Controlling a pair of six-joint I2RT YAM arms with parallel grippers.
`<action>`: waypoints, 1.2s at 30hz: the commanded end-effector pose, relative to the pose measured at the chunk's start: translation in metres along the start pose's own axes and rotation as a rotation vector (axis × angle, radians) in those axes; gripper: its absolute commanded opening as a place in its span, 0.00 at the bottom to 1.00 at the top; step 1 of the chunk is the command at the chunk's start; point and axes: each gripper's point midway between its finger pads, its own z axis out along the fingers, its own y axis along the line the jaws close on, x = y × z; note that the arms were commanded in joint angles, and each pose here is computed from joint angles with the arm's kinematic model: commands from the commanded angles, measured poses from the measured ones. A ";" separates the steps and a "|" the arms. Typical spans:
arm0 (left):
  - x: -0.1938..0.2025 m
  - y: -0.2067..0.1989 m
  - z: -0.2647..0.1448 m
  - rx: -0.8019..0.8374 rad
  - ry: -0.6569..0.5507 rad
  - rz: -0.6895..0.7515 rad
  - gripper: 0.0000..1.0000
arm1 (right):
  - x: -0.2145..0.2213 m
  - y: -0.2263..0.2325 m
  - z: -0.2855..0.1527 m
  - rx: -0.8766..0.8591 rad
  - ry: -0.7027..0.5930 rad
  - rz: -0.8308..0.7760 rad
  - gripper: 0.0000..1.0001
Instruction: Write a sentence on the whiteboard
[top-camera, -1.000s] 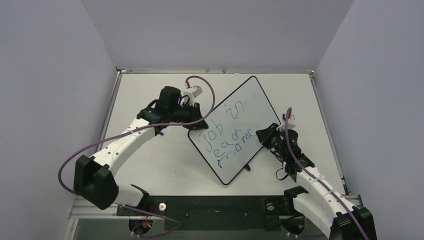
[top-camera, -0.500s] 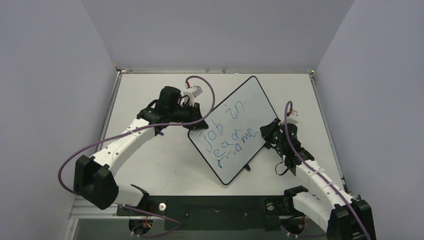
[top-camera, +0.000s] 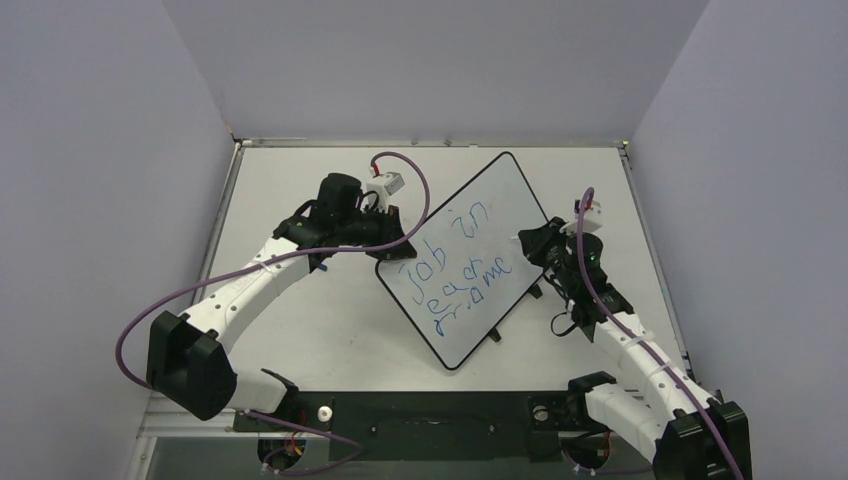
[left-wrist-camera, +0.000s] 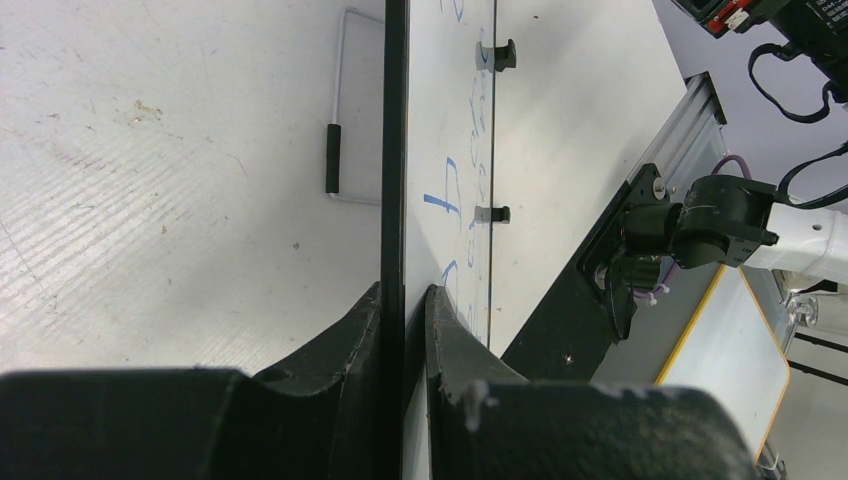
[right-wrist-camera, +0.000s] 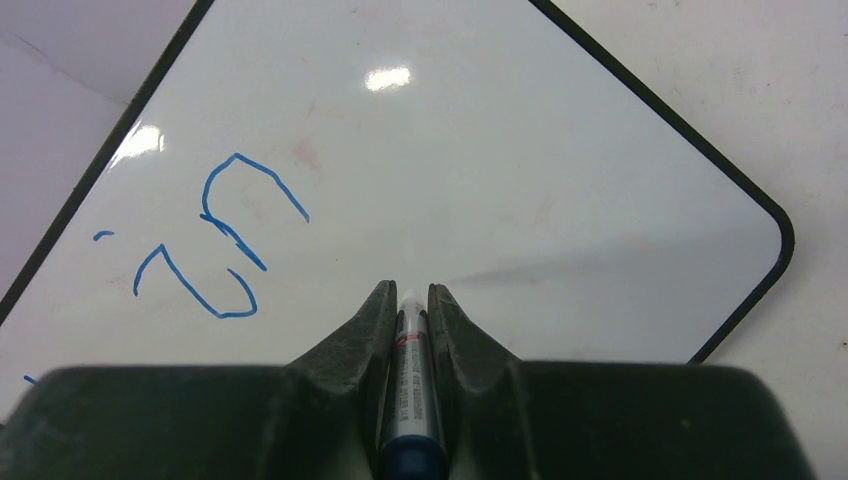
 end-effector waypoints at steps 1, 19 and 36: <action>0.010 0.024 0.001 -0.110 0.019 0.072 0.00 | -0.010 0.006 0.001 -0.031 -0.039 -0.007 0.00; 0.010 0.024 0.000 -0.112 0.020 0.073 0.00 | 0.035 -0.028 0.011 0.059 0.059 0.010 0.00; 0.009 0.022 -0.002 -0.113 0.016 0.075 0.00 | 0.067 -0.057 -0.005 0.145 0.120 0.005 0.00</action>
